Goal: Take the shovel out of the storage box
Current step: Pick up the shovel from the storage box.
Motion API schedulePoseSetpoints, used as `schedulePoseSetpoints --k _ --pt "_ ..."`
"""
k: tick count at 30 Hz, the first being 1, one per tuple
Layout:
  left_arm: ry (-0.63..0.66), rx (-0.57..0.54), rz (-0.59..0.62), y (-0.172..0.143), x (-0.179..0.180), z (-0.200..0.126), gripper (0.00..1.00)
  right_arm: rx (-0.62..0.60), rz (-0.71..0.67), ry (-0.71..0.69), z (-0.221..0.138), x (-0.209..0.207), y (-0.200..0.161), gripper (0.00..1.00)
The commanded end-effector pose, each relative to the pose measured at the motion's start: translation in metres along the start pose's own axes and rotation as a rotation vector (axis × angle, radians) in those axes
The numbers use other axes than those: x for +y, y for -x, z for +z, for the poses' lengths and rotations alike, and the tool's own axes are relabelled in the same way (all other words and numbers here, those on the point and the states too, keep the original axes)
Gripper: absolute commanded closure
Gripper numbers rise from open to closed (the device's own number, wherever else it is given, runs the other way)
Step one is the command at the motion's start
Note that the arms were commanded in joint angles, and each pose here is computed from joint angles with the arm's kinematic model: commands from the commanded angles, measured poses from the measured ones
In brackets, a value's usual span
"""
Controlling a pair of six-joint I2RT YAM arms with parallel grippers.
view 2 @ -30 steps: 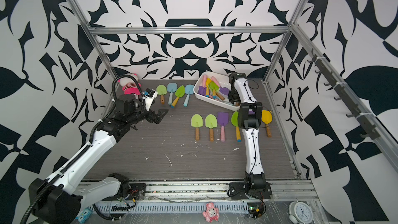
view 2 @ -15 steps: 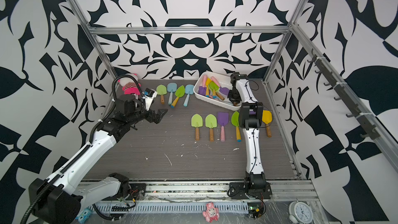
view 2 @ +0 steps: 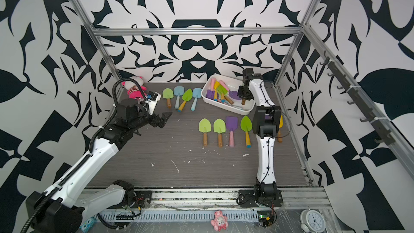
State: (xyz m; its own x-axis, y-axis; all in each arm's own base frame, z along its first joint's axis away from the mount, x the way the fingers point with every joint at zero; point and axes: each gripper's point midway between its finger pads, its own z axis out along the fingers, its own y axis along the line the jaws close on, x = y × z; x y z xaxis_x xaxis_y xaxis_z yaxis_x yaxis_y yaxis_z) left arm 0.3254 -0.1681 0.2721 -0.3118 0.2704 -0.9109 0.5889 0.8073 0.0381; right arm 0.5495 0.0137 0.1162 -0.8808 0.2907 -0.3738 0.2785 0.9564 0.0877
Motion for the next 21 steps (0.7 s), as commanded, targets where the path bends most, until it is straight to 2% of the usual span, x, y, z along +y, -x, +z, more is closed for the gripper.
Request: schedulePoseSetpoints --k 1,10,21 --pt "0.01 -0.03 0.023 0.013 0.001 -0.006 0.0 -0.093 -0.022 0.012 -0.038 0.0 0.017 1.0" --pt "0.024 -0.031 0.029 0.016 0.004 -0.004 0.01 -0.128 -0.026 0.036 -0.072 -0.002 0.01 1.0" --pt "0.076 -0.017 -0.005 0.015 0.016 -0.001 0.01 -0.134 -0.005 0.14 -0.095 0.008 -0.033 1.0"
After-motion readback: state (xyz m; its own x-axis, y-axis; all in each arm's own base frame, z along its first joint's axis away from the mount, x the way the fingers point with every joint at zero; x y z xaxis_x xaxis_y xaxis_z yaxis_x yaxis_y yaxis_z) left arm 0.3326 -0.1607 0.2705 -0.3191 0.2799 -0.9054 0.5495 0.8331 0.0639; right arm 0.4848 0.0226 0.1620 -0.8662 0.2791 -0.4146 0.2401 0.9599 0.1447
